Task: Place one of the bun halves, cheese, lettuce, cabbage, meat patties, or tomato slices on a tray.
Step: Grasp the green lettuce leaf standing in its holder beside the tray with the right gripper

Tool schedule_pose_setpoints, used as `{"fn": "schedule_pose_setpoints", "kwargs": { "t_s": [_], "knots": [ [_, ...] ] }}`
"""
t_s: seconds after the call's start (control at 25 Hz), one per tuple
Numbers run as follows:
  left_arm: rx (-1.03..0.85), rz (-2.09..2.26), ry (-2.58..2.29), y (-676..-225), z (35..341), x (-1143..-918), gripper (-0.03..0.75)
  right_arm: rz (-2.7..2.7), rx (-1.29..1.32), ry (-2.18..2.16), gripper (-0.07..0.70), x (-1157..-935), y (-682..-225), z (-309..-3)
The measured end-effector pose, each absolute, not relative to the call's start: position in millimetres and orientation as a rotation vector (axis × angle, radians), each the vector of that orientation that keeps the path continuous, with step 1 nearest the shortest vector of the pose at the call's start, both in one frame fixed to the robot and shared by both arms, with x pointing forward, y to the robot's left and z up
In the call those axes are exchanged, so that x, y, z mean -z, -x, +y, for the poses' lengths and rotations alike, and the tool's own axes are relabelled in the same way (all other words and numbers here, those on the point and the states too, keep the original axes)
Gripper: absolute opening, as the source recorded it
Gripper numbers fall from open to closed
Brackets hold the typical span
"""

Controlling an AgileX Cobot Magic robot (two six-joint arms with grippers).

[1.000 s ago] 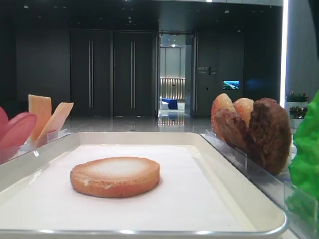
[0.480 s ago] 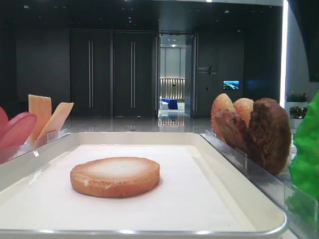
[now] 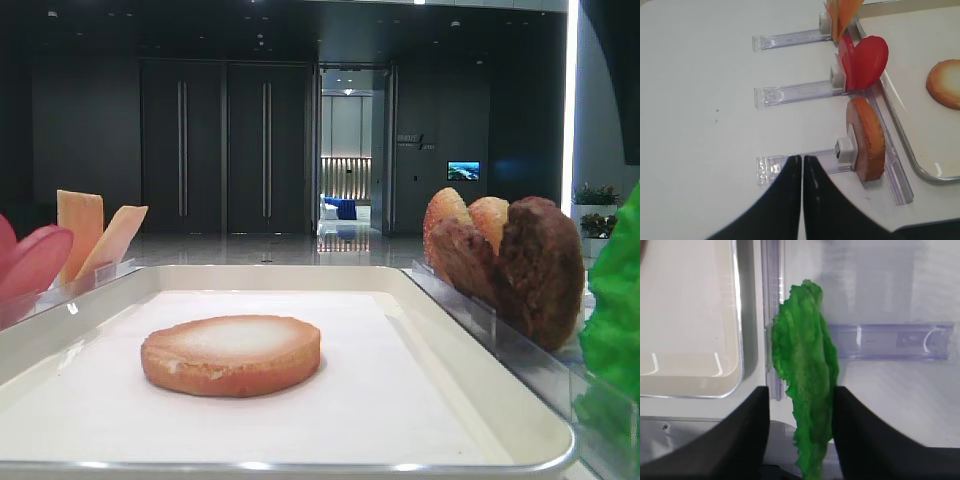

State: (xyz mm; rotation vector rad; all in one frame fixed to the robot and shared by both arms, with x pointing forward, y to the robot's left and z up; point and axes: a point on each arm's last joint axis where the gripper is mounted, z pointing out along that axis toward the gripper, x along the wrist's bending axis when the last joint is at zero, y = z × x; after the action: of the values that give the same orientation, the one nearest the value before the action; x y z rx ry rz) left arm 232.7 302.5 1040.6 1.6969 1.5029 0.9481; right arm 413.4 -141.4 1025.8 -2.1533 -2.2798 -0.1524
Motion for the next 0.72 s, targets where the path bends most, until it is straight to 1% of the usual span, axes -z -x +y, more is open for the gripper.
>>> {"fn": "schedule_pose_setpoints", "kwargs": {
  "t_s": [0.12,0.36,0.44,0.52,0.68,0.72],
  "knots": [
    [-0.948,1.503,-1.697,-232.7,302.5,-1040.6,0.000,-2.284,0.149,2.149,0.287,-1025.7,-413.2,-141.5],
    [-0.948,1.503,-1.697,-232.7,302.5,-1040.6,0.000,-2.284,0.110,2.148,0.286,-1017.6,-409.8,-144.6],
    [-0.948,1.503,-1.697,-232.7,302.5,-1040.6,0.000,-2.287,0.113,2.149,0.269,-1017.6,-410.1,-144.6],
    [-0.948,1.503,-1.697,-232.7,302.5,-1040.6,0.000,-2.289,0.115,2.149,0.221,-1017.6,-410.3,-144.6],
    [-0.948,1.503,-1.697,-232.7,302.5,-1040.6,0.000,-2.321,0.113,2.140,0.036,-1017.6,-411.3,-145.8],
    [-0.948,1.503,-1.697,-232.7,302.5,-1040.6,0.000,-2.327,0.113,2.135,0.025,-1017.6,-411.3,-145.8]
  ]
}}
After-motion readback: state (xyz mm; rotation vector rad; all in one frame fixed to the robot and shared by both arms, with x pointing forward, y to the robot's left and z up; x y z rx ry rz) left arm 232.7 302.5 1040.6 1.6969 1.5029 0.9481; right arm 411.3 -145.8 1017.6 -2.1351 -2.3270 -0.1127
